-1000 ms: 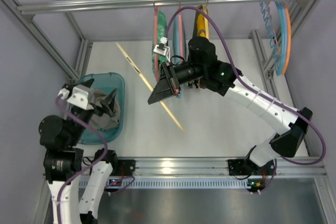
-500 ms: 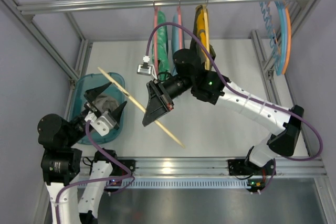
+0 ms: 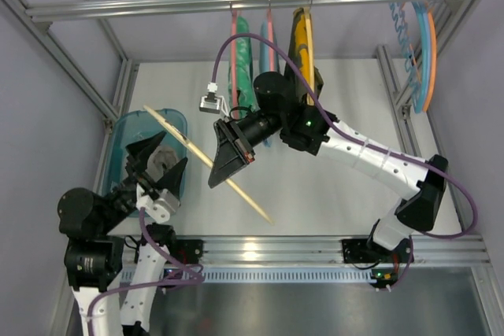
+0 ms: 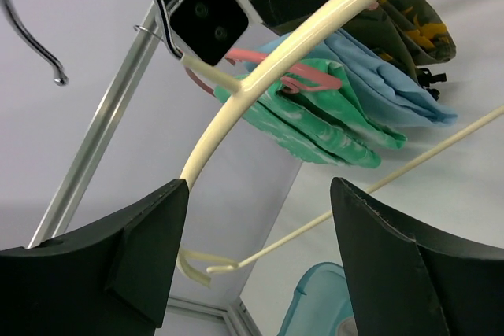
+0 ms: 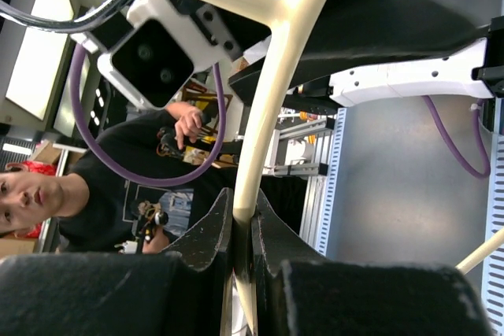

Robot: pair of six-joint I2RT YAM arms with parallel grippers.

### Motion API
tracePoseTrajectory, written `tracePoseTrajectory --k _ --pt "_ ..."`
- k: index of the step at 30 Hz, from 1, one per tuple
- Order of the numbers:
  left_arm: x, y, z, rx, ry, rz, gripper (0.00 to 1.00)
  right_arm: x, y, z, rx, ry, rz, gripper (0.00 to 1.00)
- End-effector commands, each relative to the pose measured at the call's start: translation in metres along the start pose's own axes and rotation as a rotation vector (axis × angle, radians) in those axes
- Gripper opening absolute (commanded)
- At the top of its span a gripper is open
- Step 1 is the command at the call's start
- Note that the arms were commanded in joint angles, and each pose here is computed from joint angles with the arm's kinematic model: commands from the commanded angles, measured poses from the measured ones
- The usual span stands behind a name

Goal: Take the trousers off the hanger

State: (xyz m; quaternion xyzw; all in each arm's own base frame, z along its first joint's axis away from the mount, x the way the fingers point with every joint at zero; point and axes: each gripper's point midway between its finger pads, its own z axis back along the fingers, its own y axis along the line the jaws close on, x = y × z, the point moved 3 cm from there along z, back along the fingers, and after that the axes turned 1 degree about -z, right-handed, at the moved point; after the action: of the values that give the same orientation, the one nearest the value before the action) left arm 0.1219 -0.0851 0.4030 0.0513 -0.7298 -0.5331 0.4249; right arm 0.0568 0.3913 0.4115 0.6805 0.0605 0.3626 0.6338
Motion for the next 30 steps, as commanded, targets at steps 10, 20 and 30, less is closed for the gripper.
tracePoseTrajectory --k 10,20,30 --pt "0.007 0.003 0.013 0.056 -0.002 -0.216 0.79 0.017 0.025 0.007 0.065 -0.028 0.106 0.0" --pt "0.002 0.008 -0.002 -0.012 -0.027 -0.354 0.77 0.0 0.016 0.001 0.067 0.015 0.079 0.0" --pt "-0.005 0.005 -0.013 -0.067 -0.06 -0.407 0.61 -0.011 0.023 -0.006 0.102 0.074 0.088 0.0"
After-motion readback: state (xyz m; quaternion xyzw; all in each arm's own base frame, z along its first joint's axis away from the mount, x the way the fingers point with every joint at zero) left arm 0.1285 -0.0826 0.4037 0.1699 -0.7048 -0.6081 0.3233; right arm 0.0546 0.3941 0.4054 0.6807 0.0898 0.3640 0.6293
